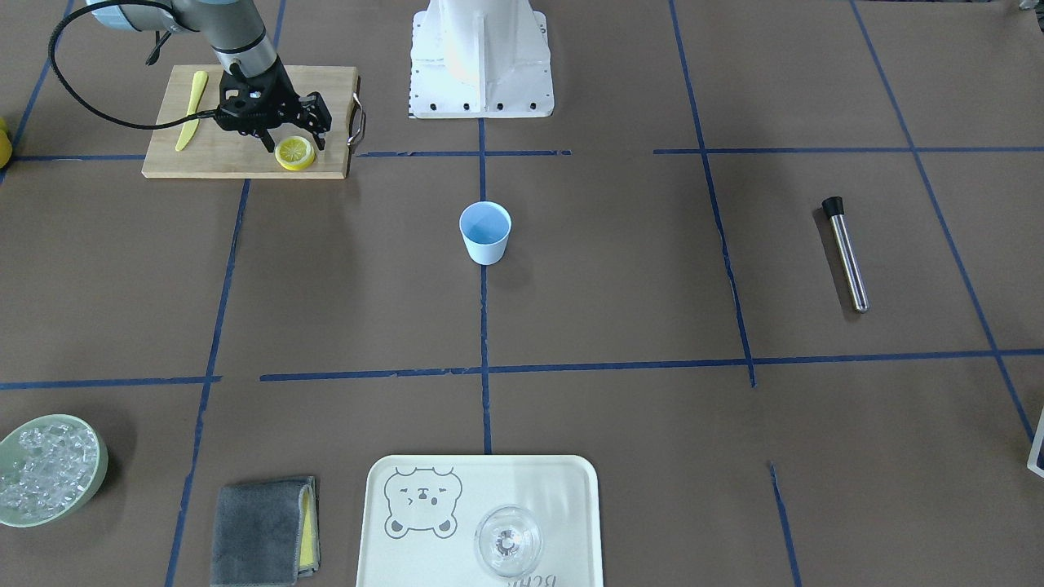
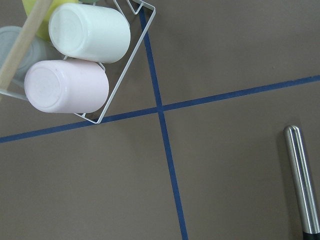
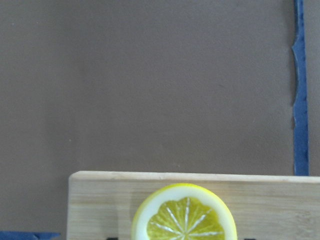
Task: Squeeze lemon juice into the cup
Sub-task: 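Close the right gripper on the yellow lemon slice and lift it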
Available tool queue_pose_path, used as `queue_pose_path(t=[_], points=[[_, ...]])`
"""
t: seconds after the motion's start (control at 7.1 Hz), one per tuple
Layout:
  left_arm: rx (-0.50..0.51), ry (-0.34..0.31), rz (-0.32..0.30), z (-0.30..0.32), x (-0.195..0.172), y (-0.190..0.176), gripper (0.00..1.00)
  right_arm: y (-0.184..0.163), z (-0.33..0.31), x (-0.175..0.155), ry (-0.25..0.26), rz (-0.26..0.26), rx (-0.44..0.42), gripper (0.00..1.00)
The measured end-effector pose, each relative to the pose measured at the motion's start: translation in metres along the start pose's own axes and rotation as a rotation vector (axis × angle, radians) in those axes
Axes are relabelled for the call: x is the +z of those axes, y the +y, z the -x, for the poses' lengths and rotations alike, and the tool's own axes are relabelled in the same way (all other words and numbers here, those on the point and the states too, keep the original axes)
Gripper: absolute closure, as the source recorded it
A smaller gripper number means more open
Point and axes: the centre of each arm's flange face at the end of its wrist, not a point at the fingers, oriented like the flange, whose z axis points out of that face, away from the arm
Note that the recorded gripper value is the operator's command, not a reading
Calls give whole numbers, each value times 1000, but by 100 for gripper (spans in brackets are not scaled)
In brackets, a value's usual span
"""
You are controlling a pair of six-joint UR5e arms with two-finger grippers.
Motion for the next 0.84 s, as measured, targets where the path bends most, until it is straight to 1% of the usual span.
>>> queue_pose_path(t=[0.28,0.56,0.84], points=[[1,1,-2,0,-1,-1,0,-1,-1,0,3,-2,2,36],[0,1,-3,-1,-1,-1,0,-2,-1,-2,0,-4,4,47],[0,1,-3,0,-1,-1,0,-3,-1,-4,-4,-6,5,47]])
